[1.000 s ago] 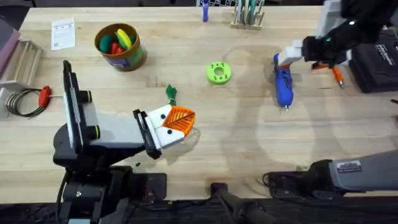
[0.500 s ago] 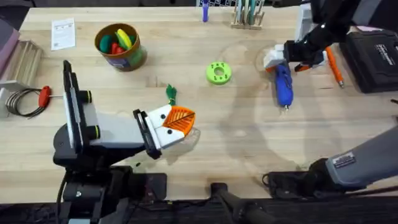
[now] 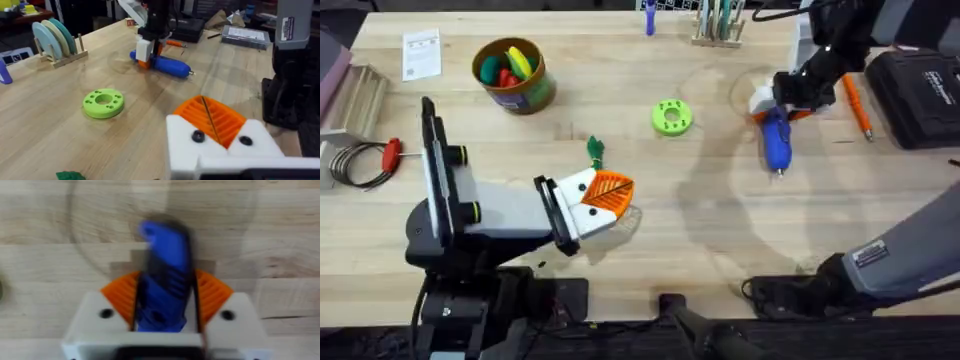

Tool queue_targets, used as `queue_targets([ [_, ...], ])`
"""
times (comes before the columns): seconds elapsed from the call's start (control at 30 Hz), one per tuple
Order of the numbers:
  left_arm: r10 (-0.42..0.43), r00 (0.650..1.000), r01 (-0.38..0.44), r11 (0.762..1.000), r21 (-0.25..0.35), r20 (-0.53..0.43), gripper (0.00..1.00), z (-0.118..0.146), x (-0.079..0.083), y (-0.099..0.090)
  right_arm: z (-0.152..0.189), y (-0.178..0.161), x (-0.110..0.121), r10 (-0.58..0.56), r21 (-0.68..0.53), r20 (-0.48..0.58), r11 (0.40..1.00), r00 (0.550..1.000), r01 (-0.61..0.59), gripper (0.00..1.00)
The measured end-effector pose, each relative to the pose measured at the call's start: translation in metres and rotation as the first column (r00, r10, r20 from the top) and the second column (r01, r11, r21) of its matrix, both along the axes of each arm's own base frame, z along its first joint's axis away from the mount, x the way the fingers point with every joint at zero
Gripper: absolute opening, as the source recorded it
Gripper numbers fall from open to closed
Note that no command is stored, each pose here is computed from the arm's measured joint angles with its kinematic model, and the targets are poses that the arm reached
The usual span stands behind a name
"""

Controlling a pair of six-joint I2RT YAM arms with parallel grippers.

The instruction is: Pick up the gripper from the table and insert it into the empty holder that is missing its gripper. Then pick up a screw, insert it into the mounting hole, and use the screwdriver to tighten it. Finally, clean up the table by picking up the vegetable and placing it into the bucket.

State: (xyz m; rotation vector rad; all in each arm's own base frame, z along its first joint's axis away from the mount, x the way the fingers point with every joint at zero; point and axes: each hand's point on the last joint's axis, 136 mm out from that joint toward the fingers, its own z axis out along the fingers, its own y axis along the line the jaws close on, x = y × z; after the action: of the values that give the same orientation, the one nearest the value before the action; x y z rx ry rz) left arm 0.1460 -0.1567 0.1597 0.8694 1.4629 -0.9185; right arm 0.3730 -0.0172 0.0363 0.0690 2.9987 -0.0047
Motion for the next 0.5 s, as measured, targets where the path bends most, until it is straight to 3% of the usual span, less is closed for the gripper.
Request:
queue_targets([
  [0.13,0.000,1.000,0.000,1.000,0.000,0.000,0.005,0.0000,0.0000,0.0000,-0.0009,-0.0019,0.0018,0.002,-0.010,0.004,1.000,1.000,-0.002,0.094],
  [0.17,0.000,1.000,0.000,1.000,0.000,0.000,0.005,0.0001,0.0000,0.0000,-0.0011,-0.0024,0.0032,-0.003,-0.011,0.008,1.000,1.000,0.003,0.037],
  [0.5,0.000,1.000,0.000,1.000,0.000,0.000,0.005,0.0000,0.0000,0.0000,0.0046,0.0028,-0.0049,0.004,0.010,-0.031,1.000,1.000,-0.004,0.024],
])
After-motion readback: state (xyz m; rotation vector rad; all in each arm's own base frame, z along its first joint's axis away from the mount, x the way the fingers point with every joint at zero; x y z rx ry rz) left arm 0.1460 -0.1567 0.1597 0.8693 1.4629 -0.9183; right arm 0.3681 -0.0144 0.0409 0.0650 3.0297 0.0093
